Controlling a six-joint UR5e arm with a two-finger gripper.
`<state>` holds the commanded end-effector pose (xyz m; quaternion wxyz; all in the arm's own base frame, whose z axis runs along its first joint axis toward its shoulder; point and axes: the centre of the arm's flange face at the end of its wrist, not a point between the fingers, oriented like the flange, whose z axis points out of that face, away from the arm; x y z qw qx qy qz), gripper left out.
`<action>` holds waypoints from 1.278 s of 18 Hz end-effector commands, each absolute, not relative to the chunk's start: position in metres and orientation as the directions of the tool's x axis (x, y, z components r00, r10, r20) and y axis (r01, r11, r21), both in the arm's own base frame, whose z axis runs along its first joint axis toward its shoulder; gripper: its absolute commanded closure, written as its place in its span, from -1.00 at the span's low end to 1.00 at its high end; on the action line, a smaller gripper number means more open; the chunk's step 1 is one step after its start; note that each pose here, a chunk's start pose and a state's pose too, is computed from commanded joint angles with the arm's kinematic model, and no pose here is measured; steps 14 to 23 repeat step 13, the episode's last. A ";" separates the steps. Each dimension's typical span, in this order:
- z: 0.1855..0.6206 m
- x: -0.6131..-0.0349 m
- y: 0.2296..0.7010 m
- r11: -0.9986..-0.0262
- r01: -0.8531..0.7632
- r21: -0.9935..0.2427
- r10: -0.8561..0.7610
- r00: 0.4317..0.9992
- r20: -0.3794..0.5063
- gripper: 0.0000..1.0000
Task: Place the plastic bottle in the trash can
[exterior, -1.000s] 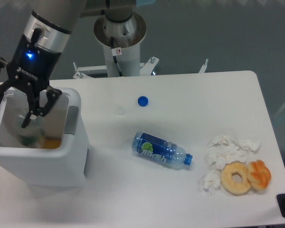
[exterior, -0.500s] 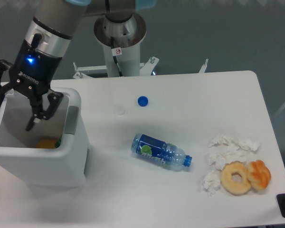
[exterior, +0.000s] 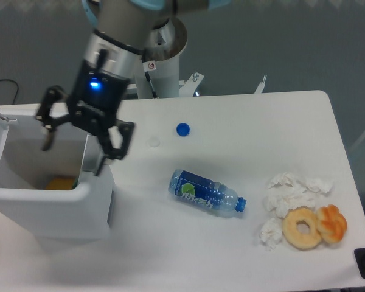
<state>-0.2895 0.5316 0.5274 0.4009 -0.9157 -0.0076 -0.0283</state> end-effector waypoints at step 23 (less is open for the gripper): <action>0.506 -0.321 0.510 -0.843 -0.329 -0.425 -0.162 0.909 -0.383 -1.00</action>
